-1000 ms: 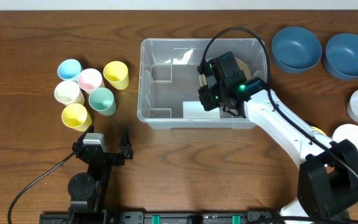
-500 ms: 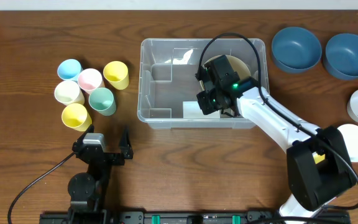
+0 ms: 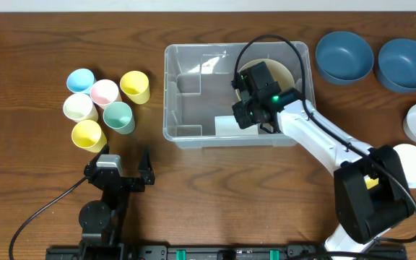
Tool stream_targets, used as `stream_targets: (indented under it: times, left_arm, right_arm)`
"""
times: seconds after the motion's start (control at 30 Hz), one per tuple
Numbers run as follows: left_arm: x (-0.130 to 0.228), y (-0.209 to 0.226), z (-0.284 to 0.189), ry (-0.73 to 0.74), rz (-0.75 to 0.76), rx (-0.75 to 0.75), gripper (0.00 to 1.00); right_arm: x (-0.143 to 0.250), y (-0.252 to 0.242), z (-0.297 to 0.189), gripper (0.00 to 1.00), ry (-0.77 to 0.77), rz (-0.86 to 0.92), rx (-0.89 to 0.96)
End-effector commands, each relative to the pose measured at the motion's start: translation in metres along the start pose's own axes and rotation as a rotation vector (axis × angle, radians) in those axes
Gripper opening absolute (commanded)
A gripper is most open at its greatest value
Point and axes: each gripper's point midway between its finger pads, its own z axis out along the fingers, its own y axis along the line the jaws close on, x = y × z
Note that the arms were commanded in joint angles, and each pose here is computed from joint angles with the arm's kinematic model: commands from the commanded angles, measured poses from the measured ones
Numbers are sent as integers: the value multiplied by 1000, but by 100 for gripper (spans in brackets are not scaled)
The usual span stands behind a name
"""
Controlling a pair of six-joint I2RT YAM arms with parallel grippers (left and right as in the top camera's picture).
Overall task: Pack container
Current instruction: 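Lower the cream bowl into the bin's right side and release it, then move the right gripper to the blue-grey bowl at the back right and grasp it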
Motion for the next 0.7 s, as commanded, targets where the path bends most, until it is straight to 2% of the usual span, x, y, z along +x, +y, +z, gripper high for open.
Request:
stream_targets:
  times: [0.0,0.23,0.43,0.57,0.67]
  left_arm:
    - [16,0,1,47,14,3,98]
    - [16,0,1,47,14,3,98]
    - [16,0,1,47,14,3,98]
    - [16,0,1,47,14,3,98]
    - [16,0,1,47,14,3,98]
  right_arm:
    - [-8,-11,0,22,-24,-19,33]
    - [-36,24,-20,22,-95,-78,-102]
    - [-84,55,-77,22,-210,-121,-190]
    - [-119,28,-120,27,-300,-12,-89]
    - [-133,-27,-147,27,-344,141,96]
